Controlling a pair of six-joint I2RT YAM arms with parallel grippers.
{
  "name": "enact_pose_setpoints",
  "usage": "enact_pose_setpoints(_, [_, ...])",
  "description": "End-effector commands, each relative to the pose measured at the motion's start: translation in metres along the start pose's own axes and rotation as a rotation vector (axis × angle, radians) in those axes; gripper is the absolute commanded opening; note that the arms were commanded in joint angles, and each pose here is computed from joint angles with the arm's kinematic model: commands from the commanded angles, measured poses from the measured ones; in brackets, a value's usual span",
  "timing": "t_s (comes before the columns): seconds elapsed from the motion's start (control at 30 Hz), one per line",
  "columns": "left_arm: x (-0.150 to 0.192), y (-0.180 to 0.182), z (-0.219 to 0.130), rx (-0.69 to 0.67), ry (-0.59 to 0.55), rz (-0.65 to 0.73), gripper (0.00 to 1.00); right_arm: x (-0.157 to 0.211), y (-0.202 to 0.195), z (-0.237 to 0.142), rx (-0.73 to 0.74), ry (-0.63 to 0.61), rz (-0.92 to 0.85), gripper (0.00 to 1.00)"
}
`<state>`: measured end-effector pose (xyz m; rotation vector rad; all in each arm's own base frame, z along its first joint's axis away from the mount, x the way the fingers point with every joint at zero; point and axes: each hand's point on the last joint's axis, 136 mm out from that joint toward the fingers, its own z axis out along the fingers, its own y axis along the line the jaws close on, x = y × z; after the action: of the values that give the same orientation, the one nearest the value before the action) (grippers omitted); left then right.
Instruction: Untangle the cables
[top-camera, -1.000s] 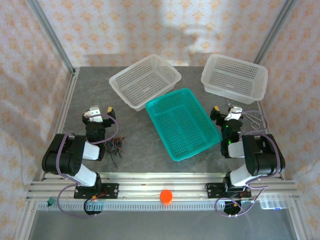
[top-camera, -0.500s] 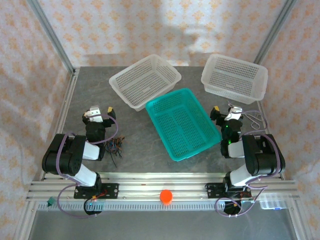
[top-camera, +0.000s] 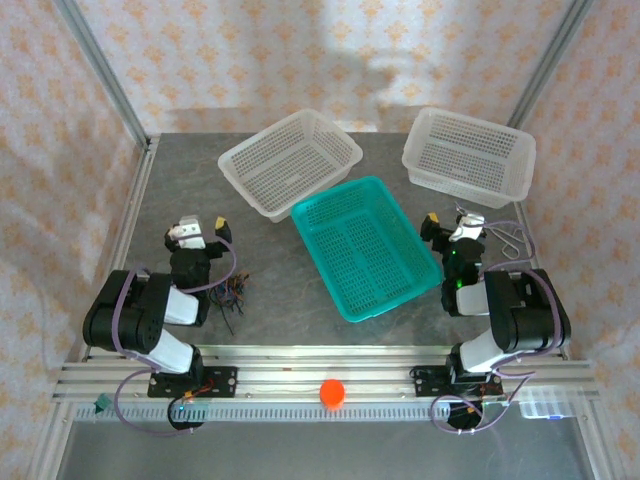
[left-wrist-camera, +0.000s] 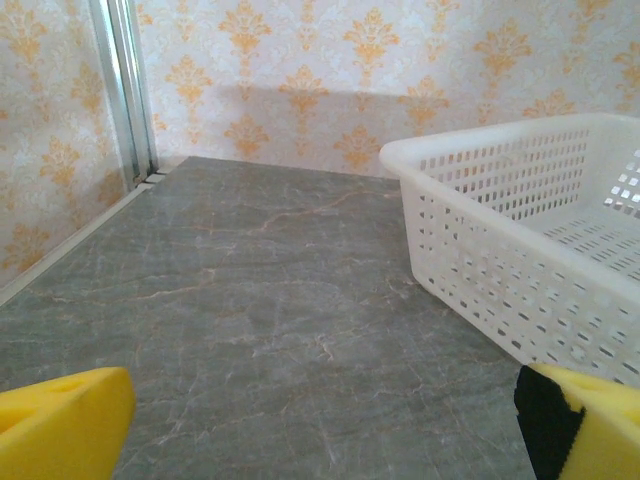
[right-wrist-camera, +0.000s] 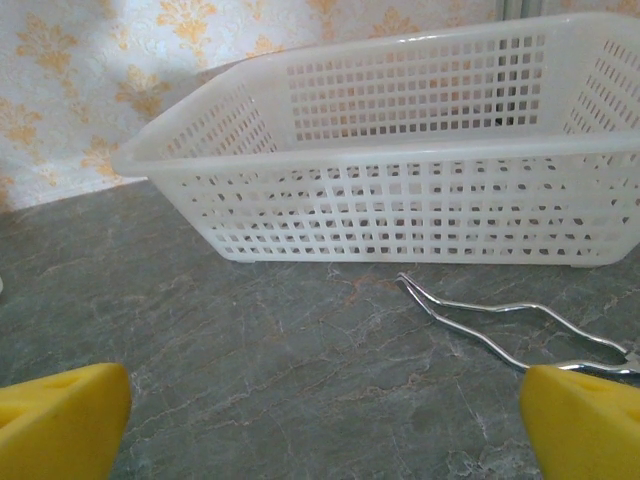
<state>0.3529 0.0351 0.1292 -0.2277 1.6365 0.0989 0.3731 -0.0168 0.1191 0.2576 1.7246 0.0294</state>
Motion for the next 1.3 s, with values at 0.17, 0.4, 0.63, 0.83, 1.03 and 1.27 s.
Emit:
enact_pose_setpoints(0.17, [-0.043, -0.005, -0.022, 0.013, -0.089, -0.032, 1.00, -0.032, 0.001, -0.016, 0.008, -0.056, 0.026, 1.00])
enact_pose_setpoints(0.4, [-0.080, 0.006, -0.041, -0.034, -0.147, -0.181, 1.00, -0.066, -0.009, -0.026, 0.097, -0.056, 0.085, 1.00])
enact_pose_setpoints(0.63, [-0.128, 0.008, -0.057, -0.032, -0.192, -0.284, 0.99, -0.109, 0.024, -0.034, -0.052, -0.048, 0.076, 1.00])
enact_pose_setpoints(0.83, [-0.166, 0.003, -0.049, -0.056, -0.096, -0.292, 0.99, -0.141, 0.030, -0.049, -0.069, -0.044, 0.165, 1.00])
enact_pose_setpoints(1.03, [-0.174, 0.010, -0.021, -0.200, 0.125, -0.304, 0.99, -0.145, -0.020, -0.053, 0.282, 0.051, 0.383, 1.00])
enact_pose_setpoints(1.27, [-0.168, -0.038, 0.018, -0.026, 0.298, -0.281, 1.00, -0.139, 0.010, -0.037, 0.159, 0.213, 0.385, 1.00])
